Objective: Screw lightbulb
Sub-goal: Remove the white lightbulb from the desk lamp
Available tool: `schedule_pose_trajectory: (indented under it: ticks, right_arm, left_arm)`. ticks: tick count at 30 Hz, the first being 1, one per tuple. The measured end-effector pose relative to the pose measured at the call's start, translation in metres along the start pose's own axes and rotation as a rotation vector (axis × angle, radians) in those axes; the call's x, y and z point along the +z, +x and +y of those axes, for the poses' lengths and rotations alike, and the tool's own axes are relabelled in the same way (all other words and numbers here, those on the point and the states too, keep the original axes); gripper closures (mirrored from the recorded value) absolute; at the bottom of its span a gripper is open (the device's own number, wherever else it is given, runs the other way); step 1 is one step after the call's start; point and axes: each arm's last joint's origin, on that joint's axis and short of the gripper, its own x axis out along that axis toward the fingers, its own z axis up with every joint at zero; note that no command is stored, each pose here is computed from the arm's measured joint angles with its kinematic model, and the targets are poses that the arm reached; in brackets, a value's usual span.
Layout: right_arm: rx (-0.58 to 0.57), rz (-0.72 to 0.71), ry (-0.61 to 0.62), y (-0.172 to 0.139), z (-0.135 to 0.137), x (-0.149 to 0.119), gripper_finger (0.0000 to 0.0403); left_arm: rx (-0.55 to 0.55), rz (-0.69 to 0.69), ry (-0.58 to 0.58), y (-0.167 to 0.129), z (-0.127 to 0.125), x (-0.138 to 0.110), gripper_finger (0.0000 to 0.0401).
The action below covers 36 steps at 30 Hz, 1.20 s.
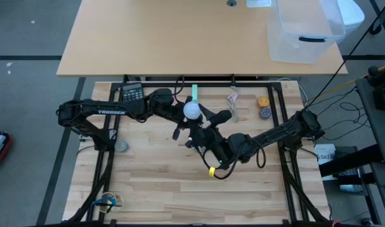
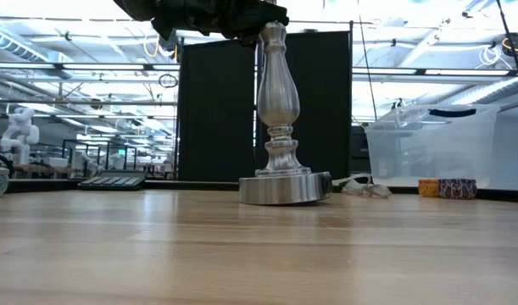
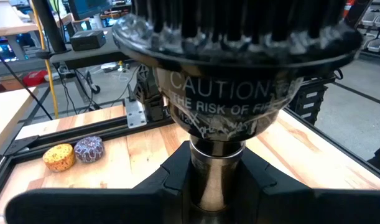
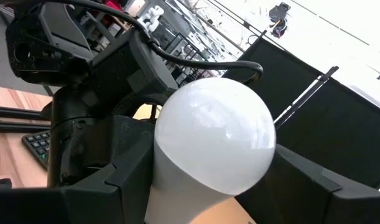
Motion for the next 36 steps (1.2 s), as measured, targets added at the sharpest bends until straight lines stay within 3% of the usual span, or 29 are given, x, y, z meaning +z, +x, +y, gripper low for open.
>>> schedule_pose_trajectory:
  ticks: [10, 27, 36]
  right_arm:
    - [-0.007, 0.013, 0.005, 0.0, -0.001, 0.0, 0.0152]
    - [-0.009, 0.014, 0.013, 0.0, -0.003, 0.0, 0.0152]
    - [-0.028, 0.053, -0.003, -0.001, -0.007, 0.0, 0.0159]
  left_arm:
    - [0.028, 0.03, -0.031, -0.007, 0.01, -0.004, 0.0328]
    - [0.094, 0.091, -0.002, -0.013, 0.008, -0.003, 0.0328]
    - [0.113, 0.161, -0.003, -0.031, 0.004, 0.0, 0.0328]
